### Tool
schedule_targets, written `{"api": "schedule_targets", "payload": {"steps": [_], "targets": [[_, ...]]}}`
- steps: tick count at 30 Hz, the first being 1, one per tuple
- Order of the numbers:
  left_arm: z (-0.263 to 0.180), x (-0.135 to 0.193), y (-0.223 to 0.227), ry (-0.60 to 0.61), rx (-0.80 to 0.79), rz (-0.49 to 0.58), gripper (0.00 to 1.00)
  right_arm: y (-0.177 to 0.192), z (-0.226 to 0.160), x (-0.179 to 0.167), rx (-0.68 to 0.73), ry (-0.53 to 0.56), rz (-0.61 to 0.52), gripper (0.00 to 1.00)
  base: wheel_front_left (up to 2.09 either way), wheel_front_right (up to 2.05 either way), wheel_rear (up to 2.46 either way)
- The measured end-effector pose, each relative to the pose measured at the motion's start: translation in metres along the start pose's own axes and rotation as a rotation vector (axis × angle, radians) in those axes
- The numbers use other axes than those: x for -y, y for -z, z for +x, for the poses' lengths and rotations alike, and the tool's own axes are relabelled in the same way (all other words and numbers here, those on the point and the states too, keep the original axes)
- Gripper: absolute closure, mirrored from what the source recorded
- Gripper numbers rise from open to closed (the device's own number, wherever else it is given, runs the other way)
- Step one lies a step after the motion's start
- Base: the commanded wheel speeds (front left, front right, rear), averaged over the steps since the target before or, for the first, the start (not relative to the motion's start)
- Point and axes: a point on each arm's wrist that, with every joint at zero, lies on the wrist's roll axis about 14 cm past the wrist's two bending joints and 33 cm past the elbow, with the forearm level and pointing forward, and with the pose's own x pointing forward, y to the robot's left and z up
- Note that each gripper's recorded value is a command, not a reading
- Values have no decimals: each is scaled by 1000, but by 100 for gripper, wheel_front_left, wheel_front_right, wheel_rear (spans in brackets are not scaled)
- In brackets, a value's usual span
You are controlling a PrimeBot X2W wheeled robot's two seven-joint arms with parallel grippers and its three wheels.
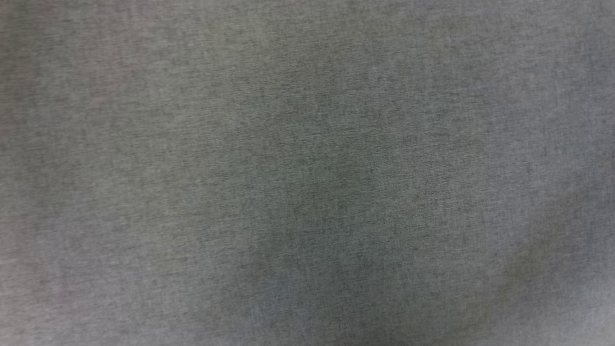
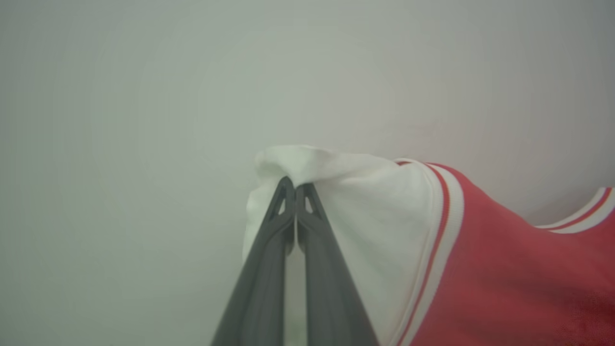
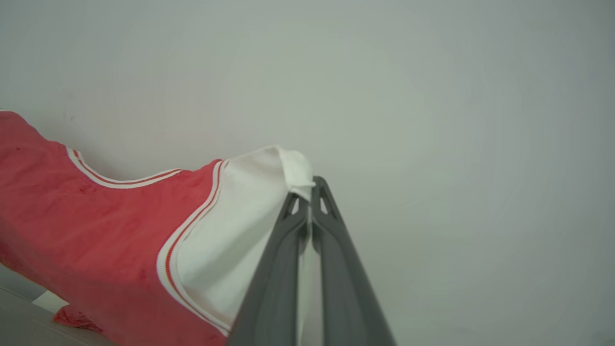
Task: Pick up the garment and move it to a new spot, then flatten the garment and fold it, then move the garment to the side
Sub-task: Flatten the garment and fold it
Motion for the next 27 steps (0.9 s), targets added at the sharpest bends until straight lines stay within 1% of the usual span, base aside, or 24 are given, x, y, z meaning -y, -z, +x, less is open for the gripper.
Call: {"api": "schedule_targets", "payload": {"steps": [6, 12, 15, 20, 24, 27], "targets": [[-20, -4, 18, -1, -23, -39, 100, 21, -9, -6, -48, -23, 33, 100, 0, 0, 0], [-67, -7, 28, 2, -50, -75, 100, 51, -49, -16, -135, -61, 71, 100, 0, 0, 0], [-104, -16, 33, -20, -82, -103, 100, 68, -81, -29, -189, -93, 103, 100, 0, 0, 0], [-176, -38, 30, -91, -154, -143, 100, 83, -144, -48, -268, -128, 177, 100, 0, 0, 0], [-235, -56, 25, -151, -217, -149, 100, 94, -199, -62, -331, -131, 246, 100, 0, 0, 0], [-281, -61, 23, -187, -271, -151, 100, 100, -239, -67, -375, -113, 298, 100, 0, 0, 0]]}}
